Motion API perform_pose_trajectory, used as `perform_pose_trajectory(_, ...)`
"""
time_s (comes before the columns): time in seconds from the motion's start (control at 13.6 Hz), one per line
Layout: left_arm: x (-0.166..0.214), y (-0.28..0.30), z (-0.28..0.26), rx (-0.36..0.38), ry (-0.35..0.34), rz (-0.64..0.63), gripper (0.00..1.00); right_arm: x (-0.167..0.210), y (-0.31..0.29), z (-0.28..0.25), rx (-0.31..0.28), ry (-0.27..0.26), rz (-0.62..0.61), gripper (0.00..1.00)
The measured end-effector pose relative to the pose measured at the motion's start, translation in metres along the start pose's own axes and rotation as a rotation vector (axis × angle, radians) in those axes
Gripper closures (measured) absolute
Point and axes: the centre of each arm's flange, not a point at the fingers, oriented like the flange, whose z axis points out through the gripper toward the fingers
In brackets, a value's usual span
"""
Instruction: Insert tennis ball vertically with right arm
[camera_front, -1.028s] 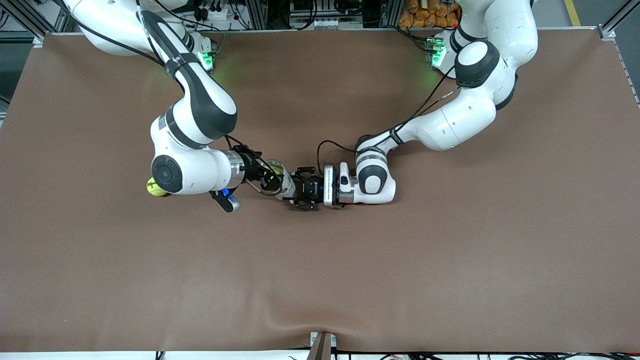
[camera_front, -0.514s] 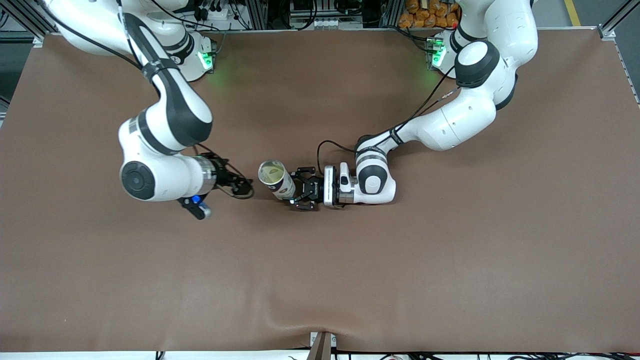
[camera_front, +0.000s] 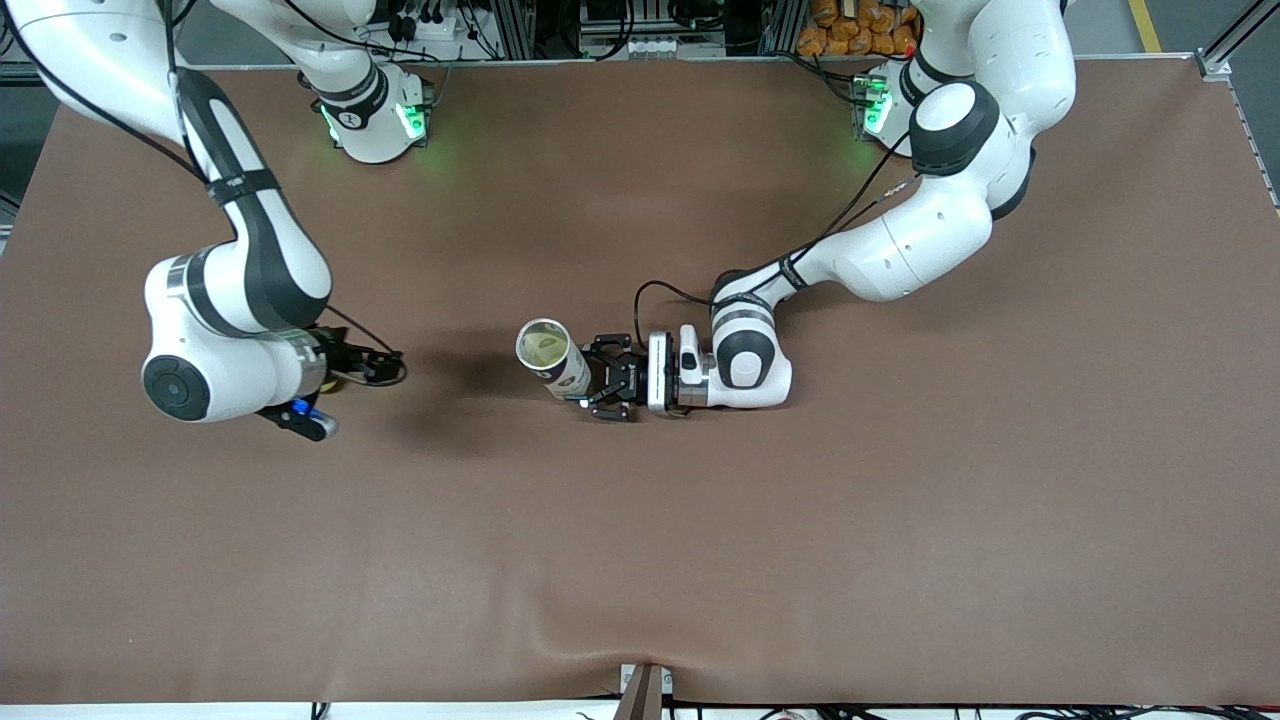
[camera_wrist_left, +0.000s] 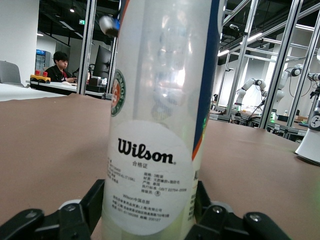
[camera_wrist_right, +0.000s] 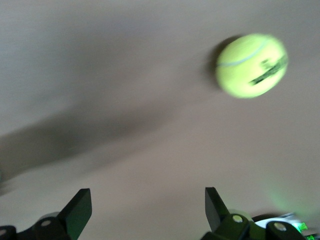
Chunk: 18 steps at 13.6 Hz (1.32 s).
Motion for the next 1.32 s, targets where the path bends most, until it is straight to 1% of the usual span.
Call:
perform_pose_trajectory(0.15,0.000,0.000,0.000,0.000,0.000,0.000,0.25,0.011,0.020,0.005,-0.058,0.035,-0.059,0.00)
perform_pose_trajectory(0.29,0.000,0.000,0.000,0.000,0.000,0.000,0.25,0.029,0.040,0.011,-0.069,0.068,-0.132,0.00)
perform_pose_trajectory(0.51,0.000,0.000,0.000,0.000,0.000,0.000,0.25,0.056,0.065,0.028,-0.079,0.091,-0.224,0.00)
perform_pose_trajectory(0.66,0.000,0.000,0.000,0.000,0.000,0.000,0.25,0.068,0.077,0.040,-0.065,0.084,-0.261,0.00)
perform_pose_trajectory(1.32,0.000,0.000,0.000,0.000,0.000,0.000,0.25,0.095,0.105,0.090,-0.029,-0.004,-0.269,0.00)
